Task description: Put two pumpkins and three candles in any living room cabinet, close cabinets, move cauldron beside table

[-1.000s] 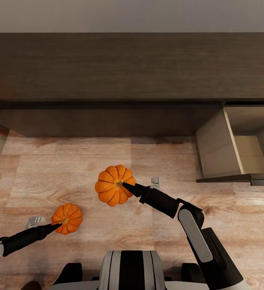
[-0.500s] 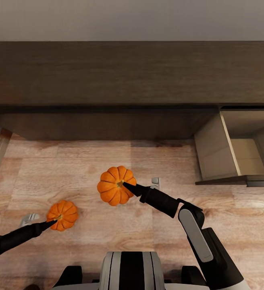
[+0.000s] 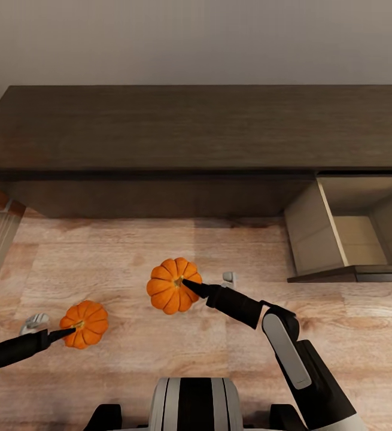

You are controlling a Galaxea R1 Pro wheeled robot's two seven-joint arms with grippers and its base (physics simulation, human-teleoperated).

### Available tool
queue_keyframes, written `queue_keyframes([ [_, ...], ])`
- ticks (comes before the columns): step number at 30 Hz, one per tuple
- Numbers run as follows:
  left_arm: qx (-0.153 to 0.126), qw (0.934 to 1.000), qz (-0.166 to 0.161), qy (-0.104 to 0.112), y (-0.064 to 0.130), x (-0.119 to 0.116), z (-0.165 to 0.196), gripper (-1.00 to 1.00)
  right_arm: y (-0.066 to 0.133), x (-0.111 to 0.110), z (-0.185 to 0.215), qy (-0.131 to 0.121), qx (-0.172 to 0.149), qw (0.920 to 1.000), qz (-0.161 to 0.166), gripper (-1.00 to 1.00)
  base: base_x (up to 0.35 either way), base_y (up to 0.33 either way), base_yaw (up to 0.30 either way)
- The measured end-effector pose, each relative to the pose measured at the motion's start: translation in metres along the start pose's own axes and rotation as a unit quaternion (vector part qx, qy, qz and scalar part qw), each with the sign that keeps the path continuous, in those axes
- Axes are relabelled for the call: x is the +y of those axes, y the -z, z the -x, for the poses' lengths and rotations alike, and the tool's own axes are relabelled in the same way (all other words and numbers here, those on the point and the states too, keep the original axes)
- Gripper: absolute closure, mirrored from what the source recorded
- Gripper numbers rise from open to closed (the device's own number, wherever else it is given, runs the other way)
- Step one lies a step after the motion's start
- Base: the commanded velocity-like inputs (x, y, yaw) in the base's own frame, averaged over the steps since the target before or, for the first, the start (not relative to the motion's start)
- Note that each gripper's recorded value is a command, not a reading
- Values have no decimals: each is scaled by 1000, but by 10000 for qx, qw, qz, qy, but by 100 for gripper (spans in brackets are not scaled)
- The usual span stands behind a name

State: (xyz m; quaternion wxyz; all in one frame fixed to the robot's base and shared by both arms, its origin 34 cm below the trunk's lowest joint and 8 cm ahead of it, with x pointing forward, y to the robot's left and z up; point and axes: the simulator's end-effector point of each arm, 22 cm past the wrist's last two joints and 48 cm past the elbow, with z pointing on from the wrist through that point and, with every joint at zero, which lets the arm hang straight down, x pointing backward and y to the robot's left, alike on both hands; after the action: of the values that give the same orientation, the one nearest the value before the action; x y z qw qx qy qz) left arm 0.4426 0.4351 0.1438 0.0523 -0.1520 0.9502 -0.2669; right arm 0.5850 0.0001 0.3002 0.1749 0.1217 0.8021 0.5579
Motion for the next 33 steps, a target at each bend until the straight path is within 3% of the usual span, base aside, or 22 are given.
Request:
queue_keyframes([
  [3,131,9999,0,113,9,-4,3,100,2,-2,-6,-27,180,9997,-148,100,0,0,0],
  [9,157,9998,-36,135,22,-13,13,100,5,-14,-6,39,272,9974,-673,100,0,0,0],
  [14,617,9965,-110,550,36,-30,11,100,8,-16,-3,140,283,9950,-942,100,0,0,0],
  [18,712,9953,-129,646,45,-37,13,100,8,-5,0,243,269,9952,-914,100,0,0,0],
  [26,590,9944,-228,846,62,-48,27,100,10,9,6,367,216,9952,-876,100,0,0,0],
  [33,496,9951,-278,805,70,-57,34,100,8,27,4,485,269,9954,-787,100,0,0,0],
])
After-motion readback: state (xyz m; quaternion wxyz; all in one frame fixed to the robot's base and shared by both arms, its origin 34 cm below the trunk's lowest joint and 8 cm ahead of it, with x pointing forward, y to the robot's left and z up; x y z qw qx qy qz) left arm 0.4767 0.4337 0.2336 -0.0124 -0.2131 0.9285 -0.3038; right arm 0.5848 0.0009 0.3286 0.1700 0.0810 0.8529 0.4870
